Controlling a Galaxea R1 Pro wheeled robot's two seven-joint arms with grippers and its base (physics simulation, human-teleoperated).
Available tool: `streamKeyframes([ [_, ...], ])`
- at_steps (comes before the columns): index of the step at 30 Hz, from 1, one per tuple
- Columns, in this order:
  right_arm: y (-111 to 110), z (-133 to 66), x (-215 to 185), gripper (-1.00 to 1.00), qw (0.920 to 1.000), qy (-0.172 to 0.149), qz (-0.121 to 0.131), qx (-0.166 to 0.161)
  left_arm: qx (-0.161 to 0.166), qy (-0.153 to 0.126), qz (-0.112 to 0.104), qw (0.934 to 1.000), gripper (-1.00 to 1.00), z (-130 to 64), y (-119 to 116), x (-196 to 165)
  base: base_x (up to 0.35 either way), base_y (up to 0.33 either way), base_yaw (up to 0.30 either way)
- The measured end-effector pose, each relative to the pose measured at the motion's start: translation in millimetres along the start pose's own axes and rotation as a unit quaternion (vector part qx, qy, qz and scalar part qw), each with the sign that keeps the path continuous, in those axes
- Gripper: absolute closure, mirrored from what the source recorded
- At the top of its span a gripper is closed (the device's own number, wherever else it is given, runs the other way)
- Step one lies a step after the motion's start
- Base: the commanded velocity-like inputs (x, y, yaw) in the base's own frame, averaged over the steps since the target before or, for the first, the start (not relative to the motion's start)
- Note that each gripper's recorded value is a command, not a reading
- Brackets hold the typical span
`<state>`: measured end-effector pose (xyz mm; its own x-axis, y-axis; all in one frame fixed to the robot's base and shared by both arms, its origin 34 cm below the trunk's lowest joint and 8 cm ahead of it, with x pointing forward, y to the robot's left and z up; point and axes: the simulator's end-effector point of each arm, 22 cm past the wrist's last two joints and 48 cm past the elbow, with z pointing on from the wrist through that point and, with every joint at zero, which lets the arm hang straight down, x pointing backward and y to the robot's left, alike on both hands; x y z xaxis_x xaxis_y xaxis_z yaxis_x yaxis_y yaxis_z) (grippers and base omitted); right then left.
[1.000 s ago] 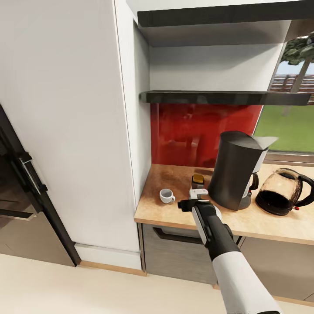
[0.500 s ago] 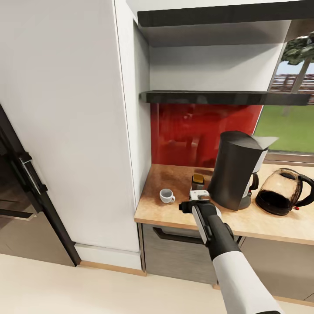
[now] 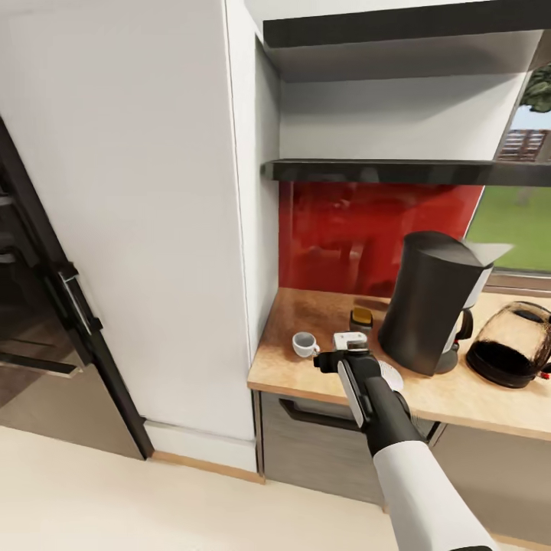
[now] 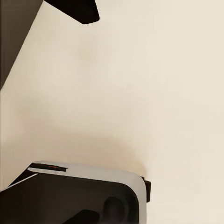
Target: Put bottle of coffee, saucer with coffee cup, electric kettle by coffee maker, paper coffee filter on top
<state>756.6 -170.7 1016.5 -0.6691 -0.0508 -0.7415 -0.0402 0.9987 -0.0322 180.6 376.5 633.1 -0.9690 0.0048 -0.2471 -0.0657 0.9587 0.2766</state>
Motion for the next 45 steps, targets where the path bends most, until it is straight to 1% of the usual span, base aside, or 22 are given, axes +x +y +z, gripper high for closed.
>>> streamKeyframes([
  [3, 0, 0.0, 0, -1.0, 1.0, 0.0, 0.0, 0.0, 0.0, 0.0, 0.0, 1.0, -1.0, 0.0, 0, 0, 0.02, 0.053, 0.276],
  [9, 0, -0.2, 0, -1.0, 1.0, 0.0, 0.0, -0.001, -0.002, 0.0, -0.002, 1.0, -1.0, 0.0, 1, 0, 0.08, 0.246, 0.277],
  [12, 0, 0.0, 0, -1.0, 1.0, 0.0, 0.0, 0.0, -0.004, 0.0, -0.005, 1.0, -1.0, 0.2, 3, 0, 0.029, 0.09, 0.264],
  [14, 0, -0.1, 0, -1.0, 1.0, 0.0, -0.001, 0.0, -0.004, -0.009, -0.004, 0.9999, -1.0, 1.0, 4, -6, 0.03, 0.041, 0.131],
  [17, 0, -0.1, 0, -1.0, 1.0, -0.001, -0.001, 0.0, 0.005, -0.039, -0.006, 0.9992, -1.0, 4.2, -2, -35, 0.016, 0.019, 0.043],
  [19, 0, 0.0, 0, -1.0, 1.0, -0.001, -0.001, 0.0, 0.015, -0.069, -0.01, 0.9974, -1.0, 6.1, -11, -67, 0.004, 0.005, 0.01],
  [21, -1, 0.0, 0, -1.0, 1.0, 0.0, -0.001, 0.001, 0.033, -0.116, -0.009, 0.9927, -1.0, 5.3, -28, -118, 0.029, 0.001, 0.002],
  [23, -1, -0.3, 0, -1.0, 1.0, 0.0, 0.0, 0.002, 0.041, -0.132, -0.002, 0.9904, -1.0, 3.2, -36, -135, 0.192, 0.0, 0.001],
  [24, -2, -0.5, 0, -1.0, 1.0, 0.0, 0.0, 0.002, 0.042, -0.136, 0.001, 0.9898, -1.0, 2.7, -38, -138, 0.26, 0.0, 0.0],
  [27, -3, 0.1, 1, -1.0, 1.0, 0.001, 0.0, 0.003, 0.043, -0.139, 0.004, 0.9893, -1.0, 2.6, -38, -141, 0.167, 0.0, 0.0],
  [30, -4, 1.1, 5, -1.0, 0.9999, 0.009, -0.002, 0.006, 0.043, -0.14, 0.005, 0.9892, -1.0, 2.6, -38, -142, 0.028, 0.0, 0.0],
  [31, -19, 2.6, 13, -1.0, 0.9995, 0.025, -0.007, 0.018, 0.041, -0.139, 0.004, 0.9894, -1.0, 3.0, -37, -142, 0.022, 0.0, 0.0],
  [33, -25, 2.5, 21, -1.0, 0.9989, 0.041, -0.008, 0.022, 0.041, -0.139, 0.003, 0.9894, -1.0, 3.1, -36, -141, 0.128, 0.0, 0.0],
  [34, -31, 1.3, 30, -1.0, 0.9977, 0.062, -0.01, 0.027, 0.04, -0.139, 0.002, 0.9895, -1.0, 3.1, -35, -140, 0.194, 0.0, 0.0],
  [35, -33, 1.6, 33, -1.0, 0.9973, 0.067, -0.011, 0.028, 0.039, -0.138, 0.001, 0.9897, -1.0, 3.3, -34, -140, 0.104, 0.0, 0.0],
  [41, -34, 1.7, 34, -1.0, 0.997, 0.071, -0.012, 0.029, 0.038, -0.136, 0.001, 0.99, -1.0, 3.8, -33, -138, 0.04, 0.0, 0.0],
  [45, -33, 1.4, 34, -1.0, 0.997, 0.071, -0.012, 0.028, 0.038, -0.135, -0.001, 0.9902, -1.0, 3.8, -33, -137, 0.193, 0.0, 0.0],
])
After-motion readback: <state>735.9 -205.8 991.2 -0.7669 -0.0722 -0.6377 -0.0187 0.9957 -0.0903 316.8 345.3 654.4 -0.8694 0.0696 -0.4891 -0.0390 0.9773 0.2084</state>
